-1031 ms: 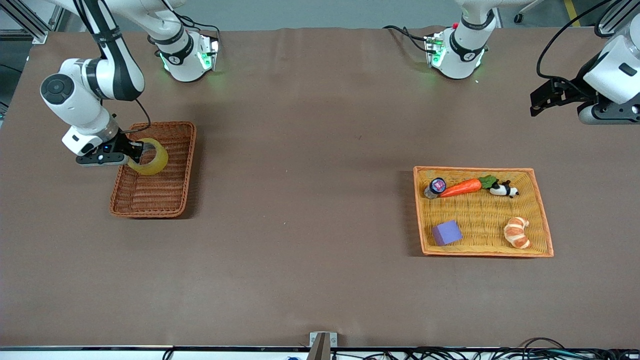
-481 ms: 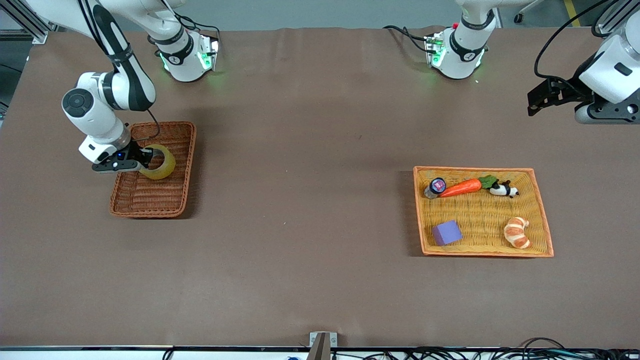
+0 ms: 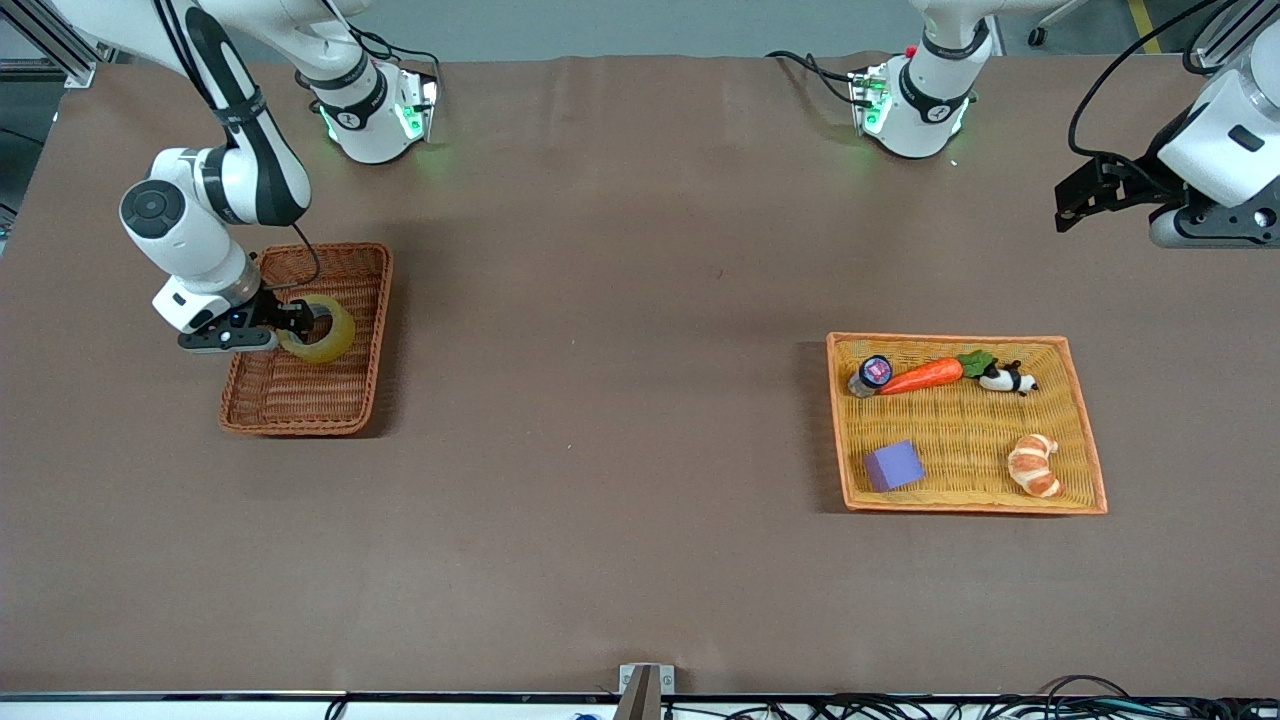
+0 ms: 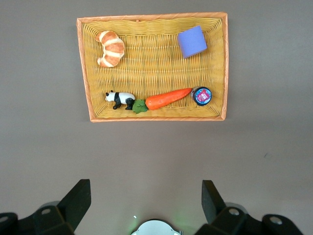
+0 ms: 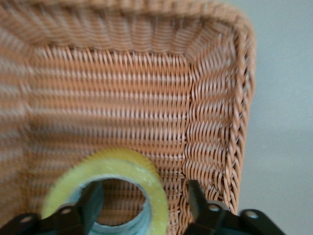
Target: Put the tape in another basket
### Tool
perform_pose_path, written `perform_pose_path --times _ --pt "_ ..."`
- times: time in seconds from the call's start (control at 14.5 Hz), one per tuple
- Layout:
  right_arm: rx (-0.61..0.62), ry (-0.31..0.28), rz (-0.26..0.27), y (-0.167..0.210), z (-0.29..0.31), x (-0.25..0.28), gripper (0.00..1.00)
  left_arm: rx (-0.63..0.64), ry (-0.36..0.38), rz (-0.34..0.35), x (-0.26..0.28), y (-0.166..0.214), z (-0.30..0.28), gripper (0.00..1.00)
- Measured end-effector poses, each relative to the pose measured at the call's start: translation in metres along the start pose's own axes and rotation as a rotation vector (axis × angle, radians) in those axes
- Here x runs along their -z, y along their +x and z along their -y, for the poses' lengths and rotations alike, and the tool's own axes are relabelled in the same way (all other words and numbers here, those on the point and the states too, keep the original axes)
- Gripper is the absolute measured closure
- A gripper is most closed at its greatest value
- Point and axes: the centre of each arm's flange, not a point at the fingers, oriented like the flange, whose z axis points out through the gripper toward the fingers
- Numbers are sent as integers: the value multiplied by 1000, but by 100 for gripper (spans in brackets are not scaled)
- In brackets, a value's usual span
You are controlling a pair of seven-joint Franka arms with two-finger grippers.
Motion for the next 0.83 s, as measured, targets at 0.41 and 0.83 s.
perform_pose_path --times 0.41,0.83 --pt "-179 42 14 51 -25 198 0 0 0 -2 1 0 0 0" --pt "-214 98 -13 70 -34 362 0 -1 -2 -15 5 2 0 0"
